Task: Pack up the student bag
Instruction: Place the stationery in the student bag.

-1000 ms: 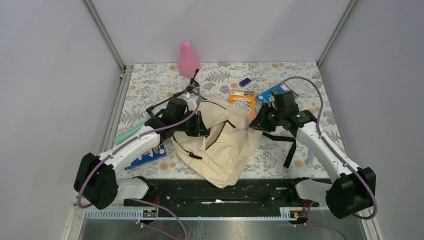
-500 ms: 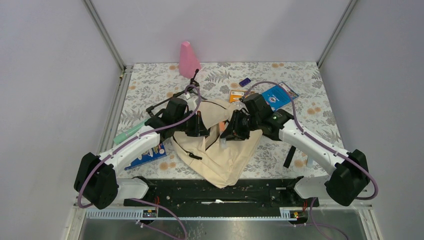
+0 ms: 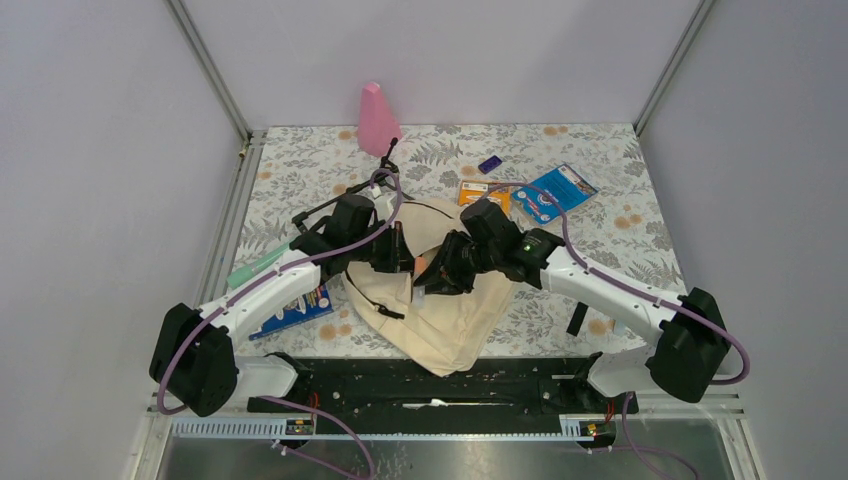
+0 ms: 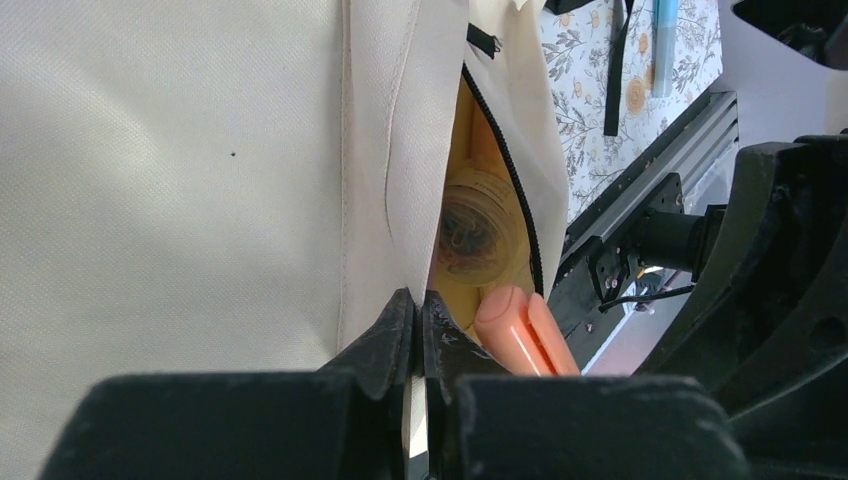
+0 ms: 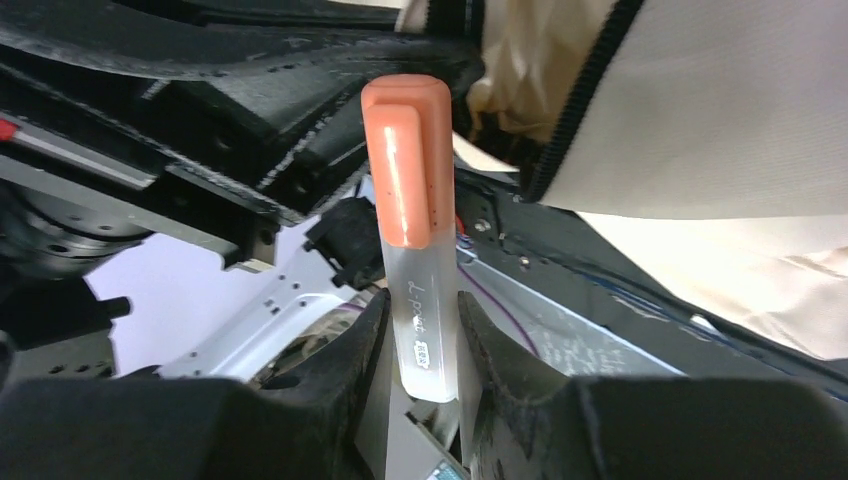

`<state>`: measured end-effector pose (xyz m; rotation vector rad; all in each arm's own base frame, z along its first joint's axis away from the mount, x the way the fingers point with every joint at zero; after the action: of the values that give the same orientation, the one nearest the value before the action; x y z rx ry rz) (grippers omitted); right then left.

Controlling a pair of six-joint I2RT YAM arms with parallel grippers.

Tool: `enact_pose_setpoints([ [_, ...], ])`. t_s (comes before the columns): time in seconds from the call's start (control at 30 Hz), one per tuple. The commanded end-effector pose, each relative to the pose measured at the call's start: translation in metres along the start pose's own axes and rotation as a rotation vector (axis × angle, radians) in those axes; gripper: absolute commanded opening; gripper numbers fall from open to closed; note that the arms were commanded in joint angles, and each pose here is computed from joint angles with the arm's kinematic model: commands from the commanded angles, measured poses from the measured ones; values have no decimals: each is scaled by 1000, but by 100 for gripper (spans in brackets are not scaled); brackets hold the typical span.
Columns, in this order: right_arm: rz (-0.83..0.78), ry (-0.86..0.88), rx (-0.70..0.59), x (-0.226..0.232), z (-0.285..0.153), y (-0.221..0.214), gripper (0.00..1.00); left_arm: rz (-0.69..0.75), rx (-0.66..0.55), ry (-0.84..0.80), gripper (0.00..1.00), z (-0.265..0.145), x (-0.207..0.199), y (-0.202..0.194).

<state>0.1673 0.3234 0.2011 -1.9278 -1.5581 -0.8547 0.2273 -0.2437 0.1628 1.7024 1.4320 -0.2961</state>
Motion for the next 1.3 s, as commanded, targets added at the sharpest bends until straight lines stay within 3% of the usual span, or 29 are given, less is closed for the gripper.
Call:
enact_pose_setpoints([
  [0.0,112,107,-77,30,-3,6,0,41,-57,-131,0,-8,-34,25],
  [0.27,299,123,-169,7,5,9,0,45,-64,-144,0,-11,-37,25],
  [1.1,412,77,-303,-16,12,24,0,50,-68,-156,0,-14,-41,25],
  [1.17,414,73,-307,-17,14,25,5,49,-66,-157,0,-14,-41,25],
  [1.27,417,67,-315,-18,15,27,20,48,-63,-158,0,-14,-40,24],
])
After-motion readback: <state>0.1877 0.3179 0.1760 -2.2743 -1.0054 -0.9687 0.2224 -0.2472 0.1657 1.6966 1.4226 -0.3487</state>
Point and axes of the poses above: each gripper's point midway between its finger pads, its own z axis out along the fingers, its own x axis along the line the jaws close on, y = z × x, the point moved 2 cm from there along -z, back along the fingers, and after that the axes turned 5 degrees about -z, right-handed, at the moved point
